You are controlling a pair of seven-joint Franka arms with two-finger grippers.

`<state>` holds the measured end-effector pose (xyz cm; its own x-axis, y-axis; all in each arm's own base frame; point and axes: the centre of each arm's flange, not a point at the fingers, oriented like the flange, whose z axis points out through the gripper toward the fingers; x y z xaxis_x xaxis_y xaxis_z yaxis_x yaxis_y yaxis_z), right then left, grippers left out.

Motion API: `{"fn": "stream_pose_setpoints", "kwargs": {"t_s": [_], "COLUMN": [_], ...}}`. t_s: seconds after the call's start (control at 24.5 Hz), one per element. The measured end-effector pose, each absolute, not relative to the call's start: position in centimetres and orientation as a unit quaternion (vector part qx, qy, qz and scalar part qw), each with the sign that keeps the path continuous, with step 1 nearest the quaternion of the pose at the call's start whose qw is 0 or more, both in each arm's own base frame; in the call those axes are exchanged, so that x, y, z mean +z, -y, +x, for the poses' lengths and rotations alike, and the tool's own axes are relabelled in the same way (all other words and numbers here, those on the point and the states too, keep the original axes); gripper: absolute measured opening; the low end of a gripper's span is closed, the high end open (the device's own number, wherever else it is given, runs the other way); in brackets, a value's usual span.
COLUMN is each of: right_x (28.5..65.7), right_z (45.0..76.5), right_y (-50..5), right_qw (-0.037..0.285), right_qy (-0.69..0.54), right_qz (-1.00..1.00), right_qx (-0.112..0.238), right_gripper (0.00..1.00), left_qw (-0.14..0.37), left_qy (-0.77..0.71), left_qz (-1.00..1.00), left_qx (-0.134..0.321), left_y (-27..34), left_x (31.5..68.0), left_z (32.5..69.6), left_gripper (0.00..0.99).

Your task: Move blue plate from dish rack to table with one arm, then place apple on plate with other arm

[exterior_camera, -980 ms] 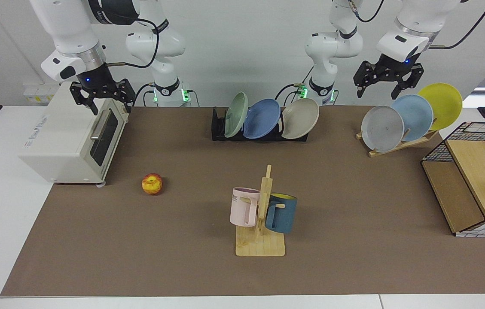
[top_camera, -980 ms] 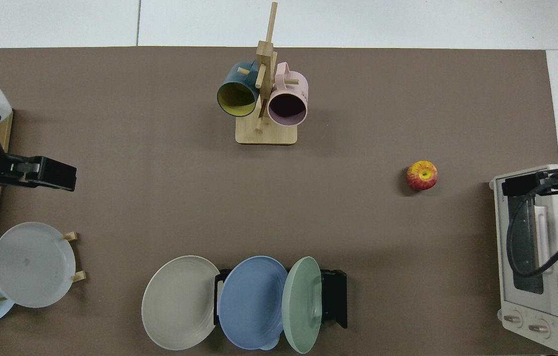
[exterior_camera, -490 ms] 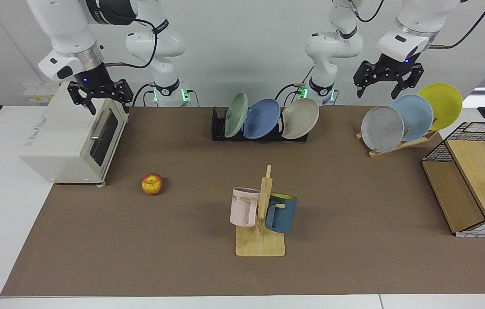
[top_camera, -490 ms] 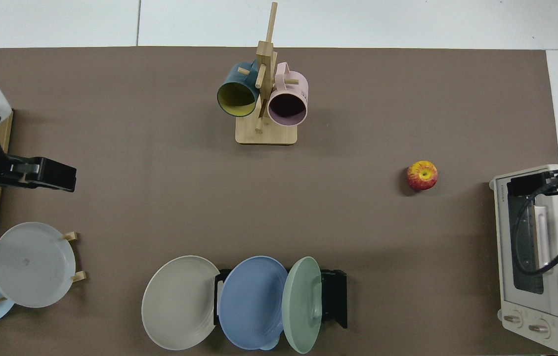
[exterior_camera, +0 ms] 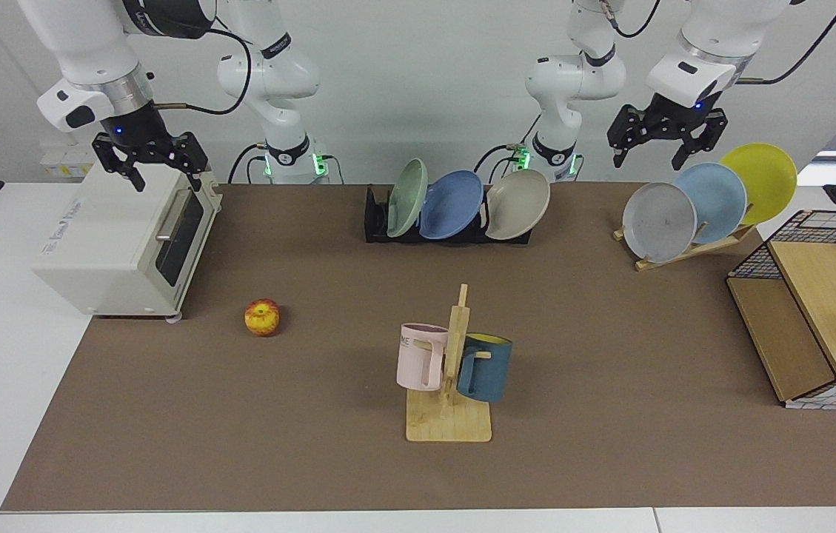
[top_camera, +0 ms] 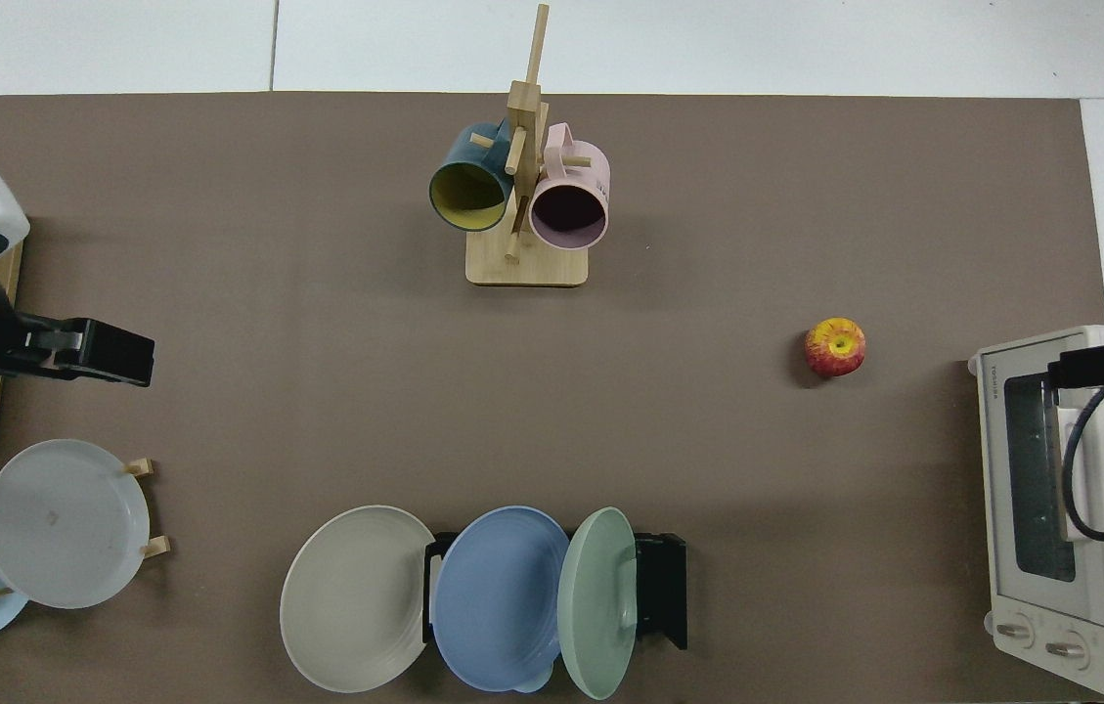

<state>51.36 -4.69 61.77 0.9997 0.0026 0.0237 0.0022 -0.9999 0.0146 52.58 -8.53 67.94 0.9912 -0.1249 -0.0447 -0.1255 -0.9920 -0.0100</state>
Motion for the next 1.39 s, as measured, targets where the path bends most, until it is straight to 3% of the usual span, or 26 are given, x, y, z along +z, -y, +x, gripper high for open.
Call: {"fn": "stream_pose_setpoints", "kwargs": {"t_s": [0.24, 0.45, 0.61, 0.69, 0.98, 1.22, 1.39], "right_x": [60.0, 56.2, 51.6, 48.9, 41.0, 37.0, 35.8], "right_z": [52.7, 53.8, 54.7, 55.2, 58.1, 59.3, 59.4], "right_y": [4.1, 2.3, 0.0, -0.8, -0.8, -1.9, -2.5], "right_qw": [0.010, 0.008, 0.008, 0.008, 0.011, 0.011, -0.008], "right_qy": [-0.008, -0.020, -0.028, -0.033, -0.033, -0.042, -0.041], "right_qz": [0.999, 0.999, 0.999, 0.999, 0.999, 0.999, 0.999], "right_qx": [0.039, 0.023, 0.026, 0.013, 0.015, 0.015, 0.007], "right_gripper": [1.00, 1.00, 1.00, 1.00, 1.00, 1.00, 1.00], "left_qw": [0.005, -0.028, -0.038, -0.052, -0.062, -0.074, -0.086], "left_qy": [-0.069, -0.078, -0.096, -0.105, -0.128, -0.145, -0.152], "left_qz": [-0.997, -0.997, -0.994, -0.993, -0.990, -0.986, -0.983], "left_qx": [0.023, 0.006, 0.018, 0.017, 0.020, 0.044, 0.060], "left_y": [9.2, 10.8, 13.0, 14.5, 19.9, 23.1, 24.6], "left_x": [67.4, 65.7, 62.6, 61.0, 53.5, 47.9, 46.1], "left_z": [51.6, 50.3, 48.5, 47.9, 45.8, 42.7, 40.9], "left_gripper": [0.987, 0.982, 0.960, 0.894, 0.916, 0.965, 0.982]}}
